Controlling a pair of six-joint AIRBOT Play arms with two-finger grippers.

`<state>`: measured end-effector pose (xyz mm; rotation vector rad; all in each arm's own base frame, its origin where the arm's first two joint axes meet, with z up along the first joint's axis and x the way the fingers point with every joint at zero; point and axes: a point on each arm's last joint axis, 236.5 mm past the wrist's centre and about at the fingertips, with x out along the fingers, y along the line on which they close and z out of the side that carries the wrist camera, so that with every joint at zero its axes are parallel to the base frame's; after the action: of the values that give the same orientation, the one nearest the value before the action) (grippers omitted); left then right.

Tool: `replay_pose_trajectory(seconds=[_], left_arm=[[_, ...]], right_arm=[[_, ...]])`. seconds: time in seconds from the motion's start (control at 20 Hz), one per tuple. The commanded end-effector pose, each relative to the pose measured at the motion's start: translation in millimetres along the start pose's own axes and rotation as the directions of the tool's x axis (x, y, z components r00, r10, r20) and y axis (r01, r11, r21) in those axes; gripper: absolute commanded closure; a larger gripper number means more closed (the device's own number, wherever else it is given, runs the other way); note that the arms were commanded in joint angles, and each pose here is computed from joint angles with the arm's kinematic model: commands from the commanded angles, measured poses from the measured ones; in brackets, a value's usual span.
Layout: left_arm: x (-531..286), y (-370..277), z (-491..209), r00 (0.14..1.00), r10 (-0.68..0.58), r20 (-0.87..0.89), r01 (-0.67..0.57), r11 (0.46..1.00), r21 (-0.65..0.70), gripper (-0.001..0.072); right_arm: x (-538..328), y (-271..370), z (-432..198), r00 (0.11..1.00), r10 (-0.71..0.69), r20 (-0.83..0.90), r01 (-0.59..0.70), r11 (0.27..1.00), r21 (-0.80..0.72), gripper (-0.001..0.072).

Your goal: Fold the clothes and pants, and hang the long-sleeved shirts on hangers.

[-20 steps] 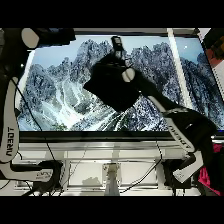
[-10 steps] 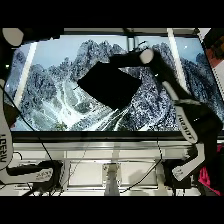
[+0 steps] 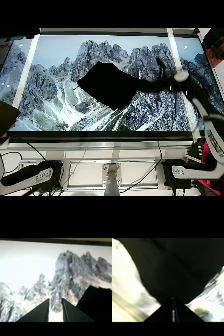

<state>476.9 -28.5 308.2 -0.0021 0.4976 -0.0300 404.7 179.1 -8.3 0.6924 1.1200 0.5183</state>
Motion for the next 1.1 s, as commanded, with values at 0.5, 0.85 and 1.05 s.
replay_pose_trajectory(seconds=[0.5, 0.85, 1.05], left_arm=[[-10, 17, -4, 0.999, 0.048, -0.019, -0.047, 0.997, 0.053, 0.0513], [-9, 17, -4, 0.999, 0.048, -0.02, -0.047, 0.998, 0.053, 0.0513], [-9, 17, -4, 0.999, 0.048, -0.02, -0.047, 0.998, 0.053, 0.0513]], right_arm=[[104, -5, -27, 0.992, 0.09, 0.088, -0.125, 0.743, 0.657, 0.0022], [137, 17, -5, 0.989, 0.132, 0.063, -0.143, 0.78, 0.609, 0.003], [132, 32, -18, 0.979, 0.203, 0.0, -0.163, 0.786, 0.596, 0.0087]])
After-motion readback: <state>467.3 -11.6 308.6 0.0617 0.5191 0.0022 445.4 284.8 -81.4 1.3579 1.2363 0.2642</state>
